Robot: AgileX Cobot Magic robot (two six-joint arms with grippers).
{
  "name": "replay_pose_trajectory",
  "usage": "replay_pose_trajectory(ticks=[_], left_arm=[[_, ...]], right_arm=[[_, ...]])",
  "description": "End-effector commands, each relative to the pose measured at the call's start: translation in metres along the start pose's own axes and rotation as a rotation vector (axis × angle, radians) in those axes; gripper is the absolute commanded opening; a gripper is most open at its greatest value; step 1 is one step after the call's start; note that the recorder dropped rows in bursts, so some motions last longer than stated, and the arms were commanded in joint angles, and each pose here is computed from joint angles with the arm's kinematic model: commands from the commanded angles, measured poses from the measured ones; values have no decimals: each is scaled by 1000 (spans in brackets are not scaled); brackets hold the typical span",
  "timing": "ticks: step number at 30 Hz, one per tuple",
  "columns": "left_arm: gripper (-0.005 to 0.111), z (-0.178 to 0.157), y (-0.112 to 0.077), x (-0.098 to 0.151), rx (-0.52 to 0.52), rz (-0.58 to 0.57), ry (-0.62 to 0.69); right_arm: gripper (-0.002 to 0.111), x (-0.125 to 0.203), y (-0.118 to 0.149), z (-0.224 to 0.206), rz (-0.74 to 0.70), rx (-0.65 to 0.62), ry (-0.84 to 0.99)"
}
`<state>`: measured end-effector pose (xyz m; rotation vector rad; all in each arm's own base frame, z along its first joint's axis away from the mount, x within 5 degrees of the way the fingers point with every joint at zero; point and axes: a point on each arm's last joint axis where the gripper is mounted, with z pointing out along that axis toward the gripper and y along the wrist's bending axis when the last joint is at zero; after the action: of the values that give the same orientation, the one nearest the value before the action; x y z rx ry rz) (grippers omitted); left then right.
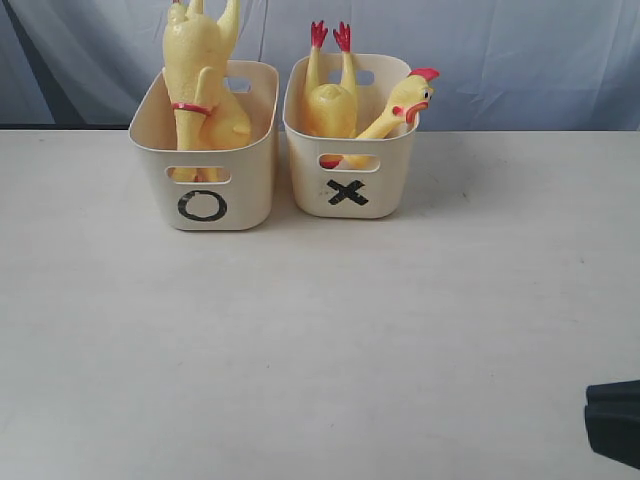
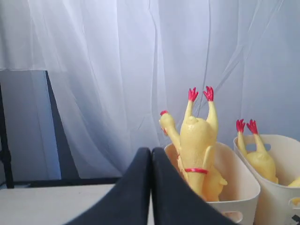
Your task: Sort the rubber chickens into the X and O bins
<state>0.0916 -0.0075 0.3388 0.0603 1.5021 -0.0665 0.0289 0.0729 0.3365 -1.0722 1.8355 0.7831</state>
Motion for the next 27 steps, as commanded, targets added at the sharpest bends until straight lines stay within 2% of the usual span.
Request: replay_pose_trajectory(ticks=[1,5,10,16,19,21,27], left_arm=[[0,-27,-2,5,36,-16,-138],[0,-49,-3,12,65,-45,-257],[0,-65,-1,23,62,-91,-300],[0,-65,-2,31,66,-94,-298],[0,-65,-5,30,102,-99,-353],[0,-66,-7,28,135,-140,-390],[0,-60,-6,46,130,-239,-293]], right_arm=[[1,1,1,-1,5,1,-9],[1,1,1,-1,5,1,-9],[1,1,1,-1,5,1,-9],[1,1,1,-1,5,1,-9],[1,0,1,-1,6,1,-11],[1,0,0,-1,6,2,-13],[1,0,1,-1,7,0,-14]])
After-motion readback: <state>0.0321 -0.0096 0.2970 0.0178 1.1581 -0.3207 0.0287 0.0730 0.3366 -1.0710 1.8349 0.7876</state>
